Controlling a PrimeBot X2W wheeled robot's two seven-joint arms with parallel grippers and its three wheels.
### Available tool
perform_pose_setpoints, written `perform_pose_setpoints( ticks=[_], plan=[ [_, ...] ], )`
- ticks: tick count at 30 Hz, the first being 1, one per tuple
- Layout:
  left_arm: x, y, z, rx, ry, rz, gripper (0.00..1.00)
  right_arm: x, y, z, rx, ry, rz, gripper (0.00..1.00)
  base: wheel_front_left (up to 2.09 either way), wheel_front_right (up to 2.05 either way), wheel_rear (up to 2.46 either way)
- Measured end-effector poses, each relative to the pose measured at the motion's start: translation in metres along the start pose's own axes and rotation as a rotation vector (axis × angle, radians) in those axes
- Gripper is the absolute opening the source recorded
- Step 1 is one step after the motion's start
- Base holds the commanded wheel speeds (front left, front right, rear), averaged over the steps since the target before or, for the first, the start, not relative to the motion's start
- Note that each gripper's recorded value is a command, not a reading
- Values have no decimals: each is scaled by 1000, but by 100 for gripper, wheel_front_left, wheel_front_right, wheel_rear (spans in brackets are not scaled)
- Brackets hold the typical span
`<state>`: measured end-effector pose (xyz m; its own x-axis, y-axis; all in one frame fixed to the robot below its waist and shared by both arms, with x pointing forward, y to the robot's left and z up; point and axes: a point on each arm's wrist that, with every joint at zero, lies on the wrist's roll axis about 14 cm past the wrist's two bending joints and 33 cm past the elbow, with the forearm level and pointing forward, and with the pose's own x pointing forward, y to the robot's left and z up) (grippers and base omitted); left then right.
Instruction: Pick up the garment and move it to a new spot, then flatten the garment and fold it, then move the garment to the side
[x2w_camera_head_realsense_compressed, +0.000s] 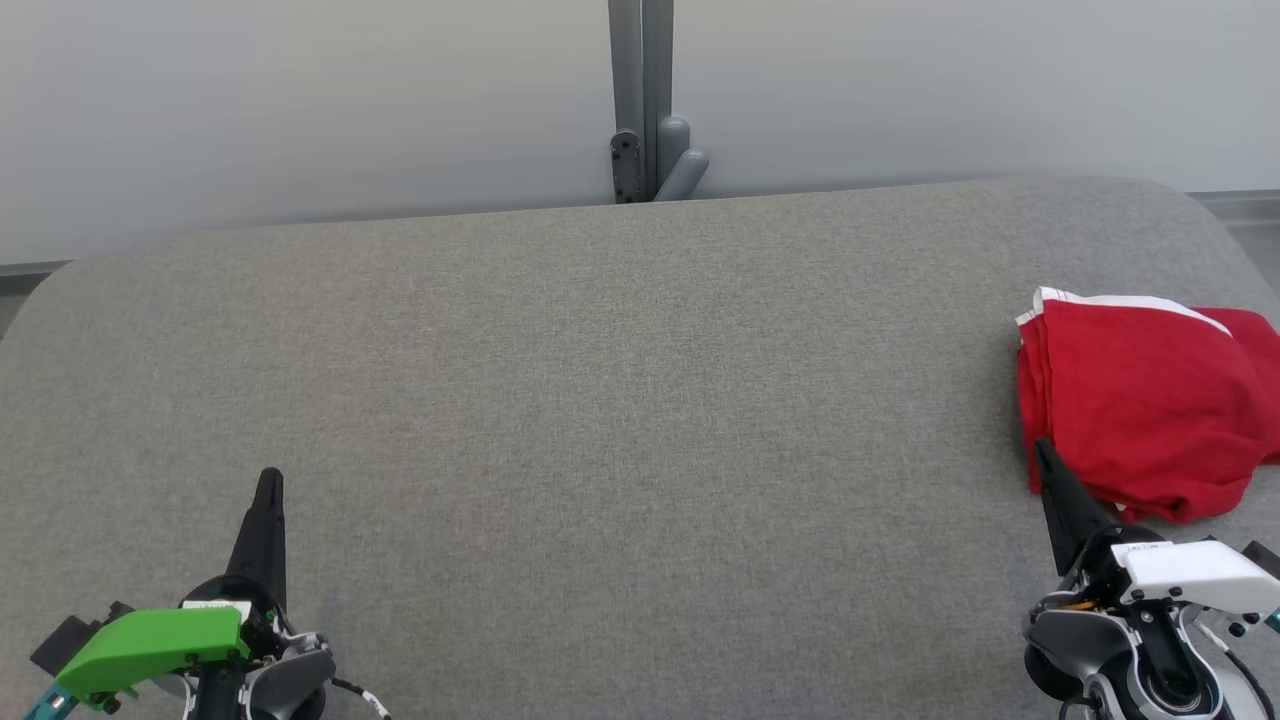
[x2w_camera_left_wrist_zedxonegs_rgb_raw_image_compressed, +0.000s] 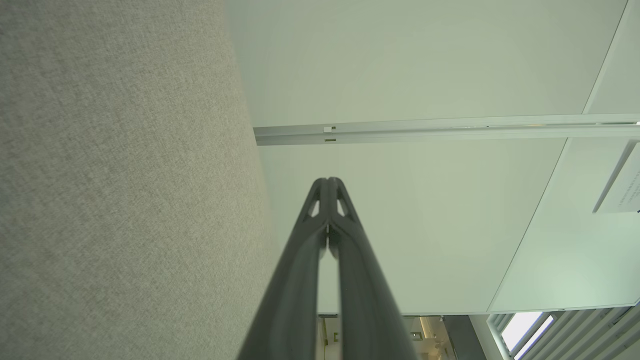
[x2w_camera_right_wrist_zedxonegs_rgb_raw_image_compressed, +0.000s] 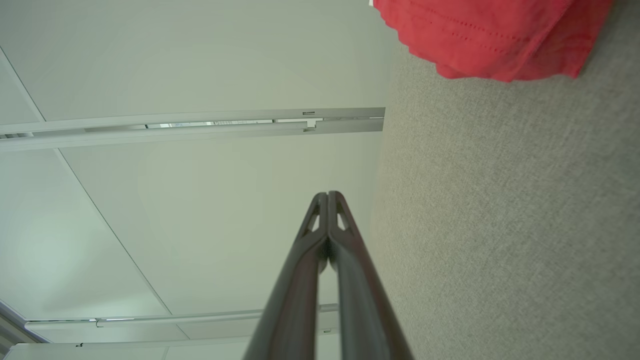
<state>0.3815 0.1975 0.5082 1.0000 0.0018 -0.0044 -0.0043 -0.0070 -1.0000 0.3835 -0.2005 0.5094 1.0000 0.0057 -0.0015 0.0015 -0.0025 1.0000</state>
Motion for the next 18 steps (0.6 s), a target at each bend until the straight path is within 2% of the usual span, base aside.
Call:
perform_pose_setpoints(
  ticks=[18],
  plan=[
    [0,0,0,0,0,0,0,0,0,0,0,0,0,0,0,0,0]
  ],
)
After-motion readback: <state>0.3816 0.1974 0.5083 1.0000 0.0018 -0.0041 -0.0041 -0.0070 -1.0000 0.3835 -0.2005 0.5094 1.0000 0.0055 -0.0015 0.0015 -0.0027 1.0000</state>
